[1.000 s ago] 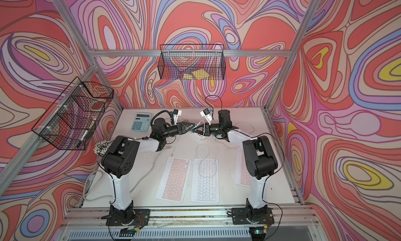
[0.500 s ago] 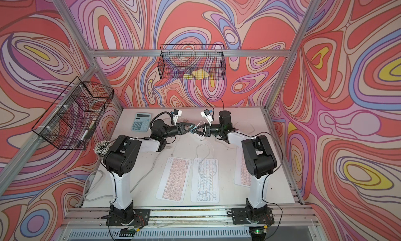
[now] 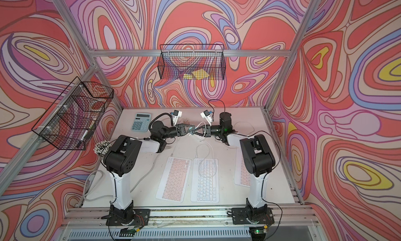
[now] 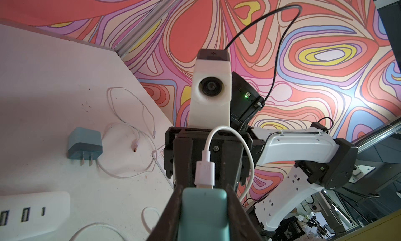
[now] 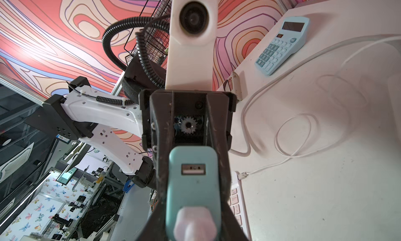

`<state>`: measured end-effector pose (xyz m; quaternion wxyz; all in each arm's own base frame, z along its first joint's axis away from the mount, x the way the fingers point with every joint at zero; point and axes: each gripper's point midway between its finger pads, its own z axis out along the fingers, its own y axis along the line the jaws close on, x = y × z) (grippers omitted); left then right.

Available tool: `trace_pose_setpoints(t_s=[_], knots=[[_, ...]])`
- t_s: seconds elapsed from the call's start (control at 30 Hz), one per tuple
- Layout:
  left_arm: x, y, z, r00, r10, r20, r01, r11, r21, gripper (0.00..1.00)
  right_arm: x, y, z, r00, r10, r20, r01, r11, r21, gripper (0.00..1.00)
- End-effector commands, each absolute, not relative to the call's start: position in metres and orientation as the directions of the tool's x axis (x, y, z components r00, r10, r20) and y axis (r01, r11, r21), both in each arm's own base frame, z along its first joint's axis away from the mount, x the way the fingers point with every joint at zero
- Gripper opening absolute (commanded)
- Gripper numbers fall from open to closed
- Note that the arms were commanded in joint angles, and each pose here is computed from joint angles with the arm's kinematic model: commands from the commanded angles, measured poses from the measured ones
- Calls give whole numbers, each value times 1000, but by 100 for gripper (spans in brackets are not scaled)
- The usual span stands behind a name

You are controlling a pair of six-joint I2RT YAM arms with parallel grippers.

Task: Unplug the wireless keyboard
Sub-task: Remove the power cord from the plug.

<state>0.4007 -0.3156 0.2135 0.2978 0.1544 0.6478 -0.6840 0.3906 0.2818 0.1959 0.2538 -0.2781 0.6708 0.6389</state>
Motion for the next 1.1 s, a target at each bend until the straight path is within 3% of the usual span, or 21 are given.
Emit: trace_pose_setpoints(t_s=[0.0, 0.3, 0.57, 0.77, 1.07], knots=[[402, -313, 228, -783, -233, -577, 595, -10, -803, 0, 405, 278, 182, -666, -14, -746, -742, 117, 660, 30], [417, -301, 222, -758, -253, -601, 594, 113, -796, 0, 412, 251, 137, -664, -129, -736, -718, 387, 579, 43], [419, -293, 192, -711, -121, -692, 595, 420, -685, 0, 436, 211, 125, -700, -79, -710, -587, 630, 508, 43], [418, -288, 182, -673, -53, -738, 606, 533, -590, 0, 456, 182, 125, -767, -11, -642, -403, 786, 468, 43], [426, -291, 161, -646, 40, -763, 574, 684, -450, 0, 454, 170, 184, -751, 182, -635, -260, 802, 538, 40]])
